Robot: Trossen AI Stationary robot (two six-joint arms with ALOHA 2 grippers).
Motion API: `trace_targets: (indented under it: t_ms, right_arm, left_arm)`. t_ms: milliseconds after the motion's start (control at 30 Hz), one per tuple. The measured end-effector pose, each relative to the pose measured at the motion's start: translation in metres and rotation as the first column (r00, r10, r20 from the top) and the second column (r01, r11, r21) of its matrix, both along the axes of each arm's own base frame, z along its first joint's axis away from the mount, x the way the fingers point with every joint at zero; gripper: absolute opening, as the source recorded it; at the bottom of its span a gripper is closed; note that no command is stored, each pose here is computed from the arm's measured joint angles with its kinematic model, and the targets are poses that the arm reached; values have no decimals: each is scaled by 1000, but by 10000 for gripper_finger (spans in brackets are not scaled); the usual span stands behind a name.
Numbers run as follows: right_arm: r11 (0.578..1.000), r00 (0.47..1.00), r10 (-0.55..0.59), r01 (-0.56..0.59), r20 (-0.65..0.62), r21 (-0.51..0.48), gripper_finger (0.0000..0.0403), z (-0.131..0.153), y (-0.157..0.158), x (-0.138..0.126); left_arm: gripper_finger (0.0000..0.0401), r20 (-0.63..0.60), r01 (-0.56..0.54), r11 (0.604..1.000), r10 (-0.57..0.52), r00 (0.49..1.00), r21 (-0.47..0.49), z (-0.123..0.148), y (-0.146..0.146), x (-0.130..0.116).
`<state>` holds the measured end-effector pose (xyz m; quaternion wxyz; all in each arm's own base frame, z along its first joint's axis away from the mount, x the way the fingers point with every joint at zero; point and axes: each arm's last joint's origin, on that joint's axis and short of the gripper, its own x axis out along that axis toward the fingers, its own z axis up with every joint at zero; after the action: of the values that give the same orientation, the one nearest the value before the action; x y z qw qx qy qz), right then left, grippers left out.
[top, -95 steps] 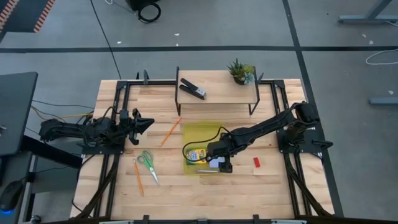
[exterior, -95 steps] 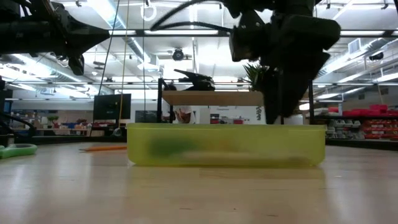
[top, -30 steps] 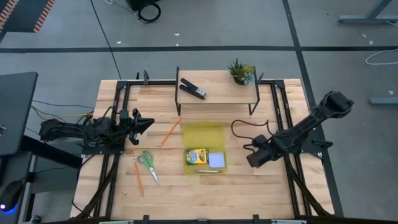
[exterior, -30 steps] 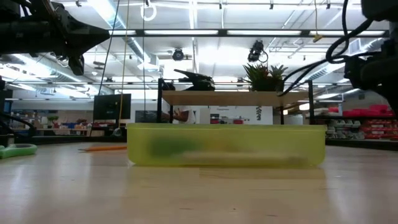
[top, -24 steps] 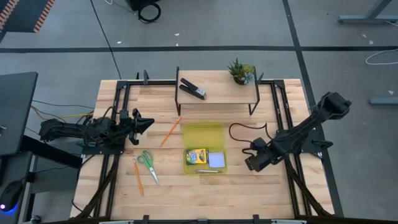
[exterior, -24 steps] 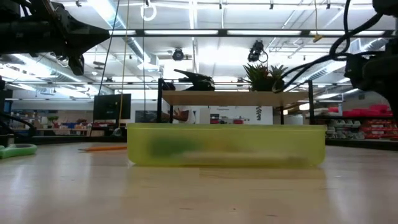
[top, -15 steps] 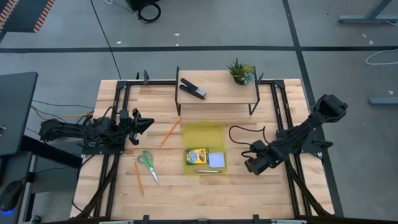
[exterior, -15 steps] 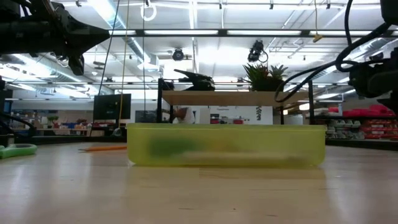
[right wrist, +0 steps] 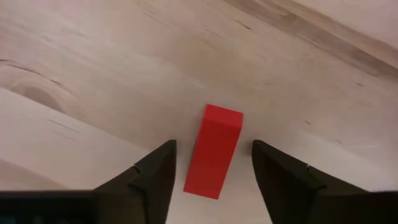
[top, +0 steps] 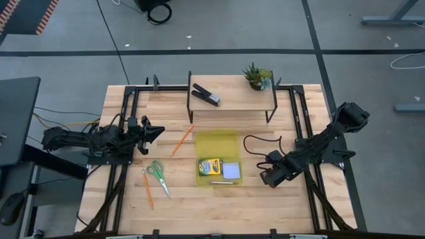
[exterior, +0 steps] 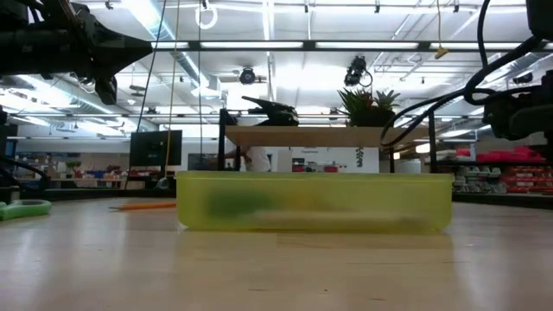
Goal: Pack school essentials
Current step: Put the red eraser into the yellow supply box
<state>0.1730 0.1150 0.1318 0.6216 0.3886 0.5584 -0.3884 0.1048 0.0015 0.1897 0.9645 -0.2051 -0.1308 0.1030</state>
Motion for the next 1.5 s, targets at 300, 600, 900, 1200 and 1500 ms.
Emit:
trace_targets:
  t_ms: [300,600,900,1200,1500]
  right_arm:
    - [1000,1000,0,0,2,1,124,0,0,0]
    - [1000,1000,11,-11,5,4,61,0,1,1]
    - [990,988,138,-140,74,22,80,21,6,23]
    - [971,970,240,-240,44,0,78,61,0,42]
    - [950,949,310,-307,60,-57,78,112,-18,65]
  left_arm:
    - [39,0,0,1000,0,1000,0,0,0,0]
    - [28,0,0,1000,0,1000,0,0,0,0]
    - [38,1,0,1000,0,1000,0,0,0,0]
    - [30,0,0,1000,0,1000,0,0,0,0]
    - [37,0,0,1000,0,1000,0,0,0,0]
